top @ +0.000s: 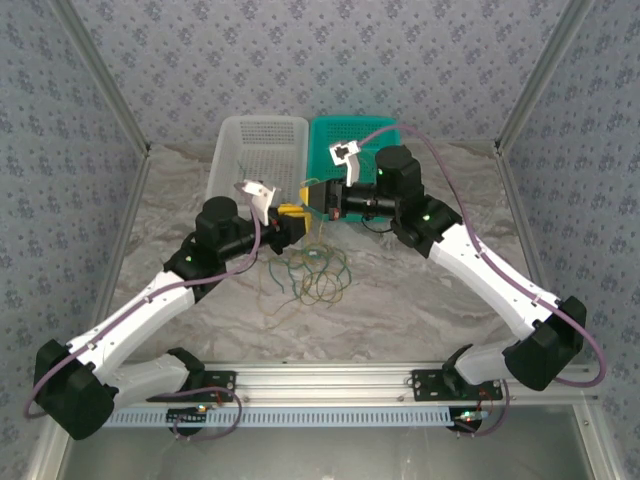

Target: Untangle the cables

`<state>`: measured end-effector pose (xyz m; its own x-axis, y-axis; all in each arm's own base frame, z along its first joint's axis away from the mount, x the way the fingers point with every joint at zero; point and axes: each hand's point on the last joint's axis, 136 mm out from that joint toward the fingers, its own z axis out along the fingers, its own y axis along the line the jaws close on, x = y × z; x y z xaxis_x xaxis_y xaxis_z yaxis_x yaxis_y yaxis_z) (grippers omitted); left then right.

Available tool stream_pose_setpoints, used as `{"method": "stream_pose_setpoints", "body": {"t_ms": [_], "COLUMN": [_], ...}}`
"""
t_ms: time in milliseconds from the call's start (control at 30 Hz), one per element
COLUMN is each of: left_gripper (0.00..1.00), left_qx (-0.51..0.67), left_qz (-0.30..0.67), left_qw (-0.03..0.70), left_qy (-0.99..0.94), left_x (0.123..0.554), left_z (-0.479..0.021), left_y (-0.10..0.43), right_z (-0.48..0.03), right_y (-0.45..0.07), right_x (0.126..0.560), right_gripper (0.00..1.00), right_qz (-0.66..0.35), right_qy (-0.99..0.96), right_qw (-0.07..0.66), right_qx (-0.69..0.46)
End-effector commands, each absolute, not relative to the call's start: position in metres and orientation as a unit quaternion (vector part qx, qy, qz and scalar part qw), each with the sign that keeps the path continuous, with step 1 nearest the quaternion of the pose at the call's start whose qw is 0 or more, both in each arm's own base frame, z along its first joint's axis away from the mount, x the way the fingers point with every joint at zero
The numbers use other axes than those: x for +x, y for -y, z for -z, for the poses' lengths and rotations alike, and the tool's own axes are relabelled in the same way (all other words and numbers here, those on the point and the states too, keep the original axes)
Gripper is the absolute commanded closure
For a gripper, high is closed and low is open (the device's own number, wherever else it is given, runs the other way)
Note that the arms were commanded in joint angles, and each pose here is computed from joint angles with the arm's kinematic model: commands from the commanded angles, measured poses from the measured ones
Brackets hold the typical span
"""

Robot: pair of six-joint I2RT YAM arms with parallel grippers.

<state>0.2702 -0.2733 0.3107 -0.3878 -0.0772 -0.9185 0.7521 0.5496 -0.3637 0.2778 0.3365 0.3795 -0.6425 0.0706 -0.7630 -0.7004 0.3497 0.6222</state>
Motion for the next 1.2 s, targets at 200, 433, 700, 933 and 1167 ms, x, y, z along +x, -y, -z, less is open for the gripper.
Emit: {"method": "stream_pose_setpoints", "body": {"t_ms": [200,433,700,933,1167], "left_gripper": [1.00,1.00,1.00,1.00,1.00], "left_qx": [0.198,0.099,-0.036,-0.170,-0.158], "left_qz": [0.367,0.291,0.207,0.158,0.177], "left_qw": [0.541,0.567,0.599,0.602,0.615], "left_qy": [-0.731,-0.764,-0.773,-0.764,-0.752], "left_x": [0.279,0.299,0.315,0.319,0.329], "left_z": [-0.318,-0.301,-0.289,-0.281,-0.303], "left_y": [0.240,0.162,0.080,0.021,0.020], "right_z": [-0.349,-0.327,-0.300,-0.303,-0.326], "right_y": [-0.280,-0.201,-0.137,-0.085,-0.071], "right_x": [0.312,0.333,0.339,0.337,0.329], "right_gripper": [1.00,1.00,1.00,1.00,1.00], "right_qz": [-0.434,-0.336,-0.288,-0.253,-0.251], "right_qy": [-0.798,-0.838,-0.857,-0.847,-0.829], "right_qw": [0.396,0.424,0.428,0.456,0.489], "right_qx": [-0.135,-0.063,0.016,0.098,0.102]}}
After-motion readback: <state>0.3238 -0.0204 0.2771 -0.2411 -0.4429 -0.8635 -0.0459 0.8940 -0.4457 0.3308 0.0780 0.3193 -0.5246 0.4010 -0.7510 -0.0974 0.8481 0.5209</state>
